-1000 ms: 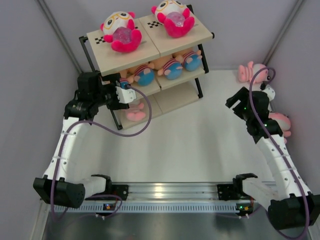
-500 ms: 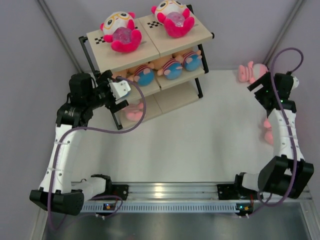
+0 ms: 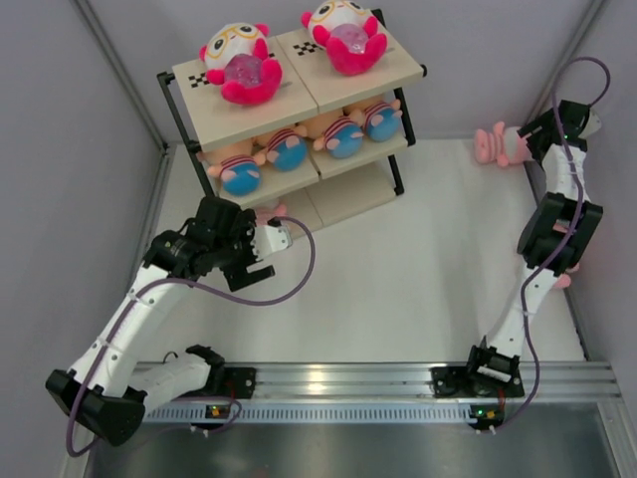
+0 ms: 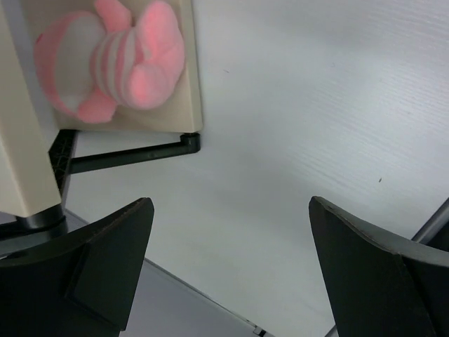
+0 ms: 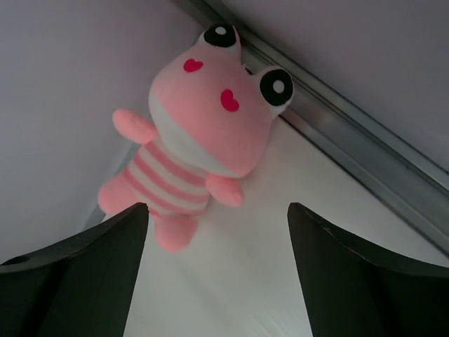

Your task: Place and organize the stuffed toys onto the shelf

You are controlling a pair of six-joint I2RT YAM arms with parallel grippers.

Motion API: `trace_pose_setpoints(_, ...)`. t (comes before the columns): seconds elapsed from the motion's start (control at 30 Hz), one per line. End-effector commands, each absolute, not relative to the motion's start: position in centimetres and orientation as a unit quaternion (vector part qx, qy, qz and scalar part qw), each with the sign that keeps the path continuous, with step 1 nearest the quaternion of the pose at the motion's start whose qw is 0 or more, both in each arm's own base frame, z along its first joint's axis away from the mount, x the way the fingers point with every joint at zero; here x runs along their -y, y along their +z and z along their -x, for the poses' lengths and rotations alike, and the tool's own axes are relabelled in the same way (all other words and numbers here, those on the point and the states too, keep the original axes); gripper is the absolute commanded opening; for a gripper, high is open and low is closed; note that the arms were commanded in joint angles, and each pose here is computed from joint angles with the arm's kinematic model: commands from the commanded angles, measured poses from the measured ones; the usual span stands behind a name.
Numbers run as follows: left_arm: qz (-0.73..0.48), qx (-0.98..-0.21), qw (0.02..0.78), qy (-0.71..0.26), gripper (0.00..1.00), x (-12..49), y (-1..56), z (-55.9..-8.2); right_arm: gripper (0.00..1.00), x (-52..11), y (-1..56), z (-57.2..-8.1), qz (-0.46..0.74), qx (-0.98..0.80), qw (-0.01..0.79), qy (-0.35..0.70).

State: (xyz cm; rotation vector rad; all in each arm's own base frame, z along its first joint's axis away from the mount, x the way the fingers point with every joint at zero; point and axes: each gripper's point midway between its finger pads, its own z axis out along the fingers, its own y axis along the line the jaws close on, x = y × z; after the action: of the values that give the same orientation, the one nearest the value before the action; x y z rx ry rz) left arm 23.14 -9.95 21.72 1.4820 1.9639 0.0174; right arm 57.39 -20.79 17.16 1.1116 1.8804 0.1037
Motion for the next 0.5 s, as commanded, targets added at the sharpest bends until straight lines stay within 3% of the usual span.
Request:
trace_pose_setpoints(0.0, -0.574, -0.763, 0.296, 0.009, 0.98, 9.6, 21.5, -21.8, 0.8, 22.9, 17.7, -61.6, -0.451, -0.735, 0.503, 0.054)
trace_pose_setpoints(0.27, -0.598, -0.756, 0.265, 0.013, 0.98, 11.6, 21.5, -23.1, 0.74, 25.6, 14.4, -66.7, -0.483, -0.674, 0.555, 0.067)
trace_pose_setpoints(0.47, -0.598, -0.756, 0.267, 0.0, 0.98, 13.1, 22.2, -24.7, 0.64, 26.5, 10.4, -66.0, -0.508, -0.675, 0.536, 0.004)
